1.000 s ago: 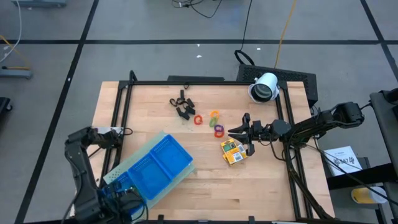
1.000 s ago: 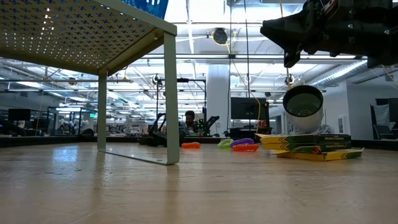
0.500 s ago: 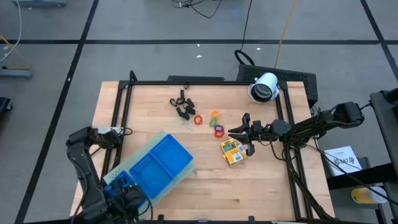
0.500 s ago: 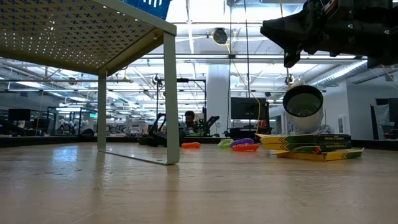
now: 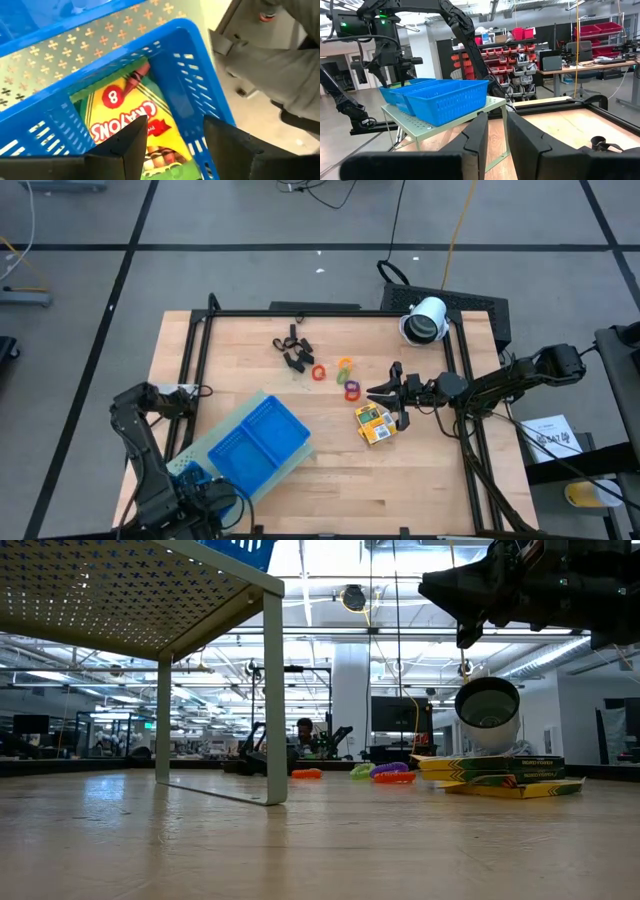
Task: Pick & Place Office Desk Supplies
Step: Put the yellow crayon box into the bottom blue basket on the shelf
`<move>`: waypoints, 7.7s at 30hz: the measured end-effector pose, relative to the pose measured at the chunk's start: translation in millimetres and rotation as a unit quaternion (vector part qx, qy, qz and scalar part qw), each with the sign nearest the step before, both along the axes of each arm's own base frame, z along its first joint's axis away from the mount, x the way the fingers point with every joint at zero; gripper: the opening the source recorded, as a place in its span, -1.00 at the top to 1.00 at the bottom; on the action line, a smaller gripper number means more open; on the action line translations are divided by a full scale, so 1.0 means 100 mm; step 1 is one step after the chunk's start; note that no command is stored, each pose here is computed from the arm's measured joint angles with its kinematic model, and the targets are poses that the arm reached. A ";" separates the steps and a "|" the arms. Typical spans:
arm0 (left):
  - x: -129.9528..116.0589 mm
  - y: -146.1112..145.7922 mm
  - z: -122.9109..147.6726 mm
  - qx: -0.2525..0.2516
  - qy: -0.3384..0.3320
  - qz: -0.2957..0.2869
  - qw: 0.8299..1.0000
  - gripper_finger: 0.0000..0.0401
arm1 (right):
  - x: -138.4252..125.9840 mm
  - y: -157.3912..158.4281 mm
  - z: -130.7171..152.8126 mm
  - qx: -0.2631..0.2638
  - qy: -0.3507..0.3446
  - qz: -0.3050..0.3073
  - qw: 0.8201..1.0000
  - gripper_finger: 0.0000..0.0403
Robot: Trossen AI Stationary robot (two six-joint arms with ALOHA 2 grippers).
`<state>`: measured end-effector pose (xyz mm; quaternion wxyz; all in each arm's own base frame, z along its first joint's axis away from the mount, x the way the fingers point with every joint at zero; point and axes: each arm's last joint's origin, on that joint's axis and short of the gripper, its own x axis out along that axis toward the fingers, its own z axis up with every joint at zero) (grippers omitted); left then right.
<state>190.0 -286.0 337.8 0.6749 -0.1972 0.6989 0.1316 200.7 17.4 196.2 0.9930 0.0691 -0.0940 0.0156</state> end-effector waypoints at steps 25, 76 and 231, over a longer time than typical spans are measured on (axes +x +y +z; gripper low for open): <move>-0.01 0.00 -0.03 0.011 -0.004 -0.014 1.000 0.00 | 0.00 0.00 -0.01 -0.001 0.008 0.000 1.000 0.71; -0.35 0.15 -0.12 0.082 -0.061 -0.006 0.995 0.82 | 0.00 0.00 -0.02 -0.003 0.011 0.000 1.000 0.71; -0.28 0.69 0.19 0.240 -0.511 0.001 0.826 0.31 | 0.44 0.11 0.19 0.071 0.314 0.011 0.947 -0.14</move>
